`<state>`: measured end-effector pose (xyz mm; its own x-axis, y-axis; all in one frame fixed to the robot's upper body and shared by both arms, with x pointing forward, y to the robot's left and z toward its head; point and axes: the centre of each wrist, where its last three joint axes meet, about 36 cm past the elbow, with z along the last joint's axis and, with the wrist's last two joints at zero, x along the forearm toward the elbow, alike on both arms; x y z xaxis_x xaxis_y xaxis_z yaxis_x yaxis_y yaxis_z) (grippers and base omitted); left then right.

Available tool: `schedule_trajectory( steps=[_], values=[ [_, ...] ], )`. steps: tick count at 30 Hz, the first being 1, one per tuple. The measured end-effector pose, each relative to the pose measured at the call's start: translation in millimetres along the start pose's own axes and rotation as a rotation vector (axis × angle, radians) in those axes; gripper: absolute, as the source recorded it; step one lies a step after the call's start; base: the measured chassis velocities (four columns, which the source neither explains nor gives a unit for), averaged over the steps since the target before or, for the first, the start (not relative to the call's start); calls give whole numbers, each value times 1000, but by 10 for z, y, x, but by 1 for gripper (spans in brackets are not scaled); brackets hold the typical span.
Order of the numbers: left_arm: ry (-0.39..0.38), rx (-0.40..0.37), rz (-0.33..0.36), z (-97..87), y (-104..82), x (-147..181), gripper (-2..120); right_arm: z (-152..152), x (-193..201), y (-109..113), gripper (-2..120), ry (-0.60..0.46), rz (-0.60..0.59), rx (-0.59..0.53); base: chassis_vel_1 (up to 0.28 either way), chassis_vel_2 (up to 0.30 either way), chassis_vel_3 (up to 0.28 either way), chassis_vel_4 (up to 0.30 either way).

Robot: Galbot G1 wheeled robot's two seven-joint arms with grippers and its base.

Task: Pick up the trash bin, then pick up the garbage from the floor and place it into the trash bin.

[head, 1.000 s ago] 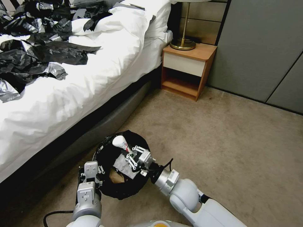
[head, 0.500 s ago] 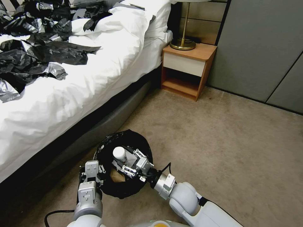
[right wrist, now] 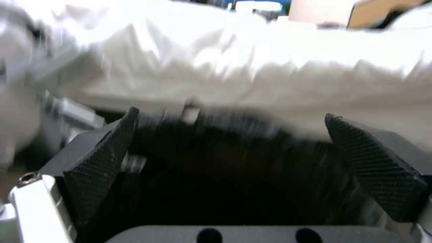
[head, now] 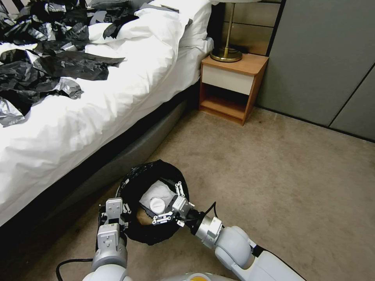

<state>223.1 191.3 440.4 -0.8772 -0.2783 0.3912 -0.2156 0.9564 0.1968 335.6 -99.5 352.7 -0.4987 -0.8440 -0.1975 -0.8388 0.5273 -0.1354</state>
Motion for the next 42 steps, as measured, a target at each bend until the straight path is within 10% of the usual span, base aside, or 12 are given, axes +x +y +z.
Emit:
schedule_trajectory(
  steps=[28,35,42],
  values=[
    [11,-17,15,33,-13,45,0,-358,-255,-335,100,-91,65,54,0,0,0,0],
    [74,4,24,-3,39,32,0,-1186,-129,-436,100,-283,277,87,0,0,0,0],
    [78,2,19,-31,85,32,0,-1271,492,-425,100,-222,549,177,0,0,0,0]
  ],
)
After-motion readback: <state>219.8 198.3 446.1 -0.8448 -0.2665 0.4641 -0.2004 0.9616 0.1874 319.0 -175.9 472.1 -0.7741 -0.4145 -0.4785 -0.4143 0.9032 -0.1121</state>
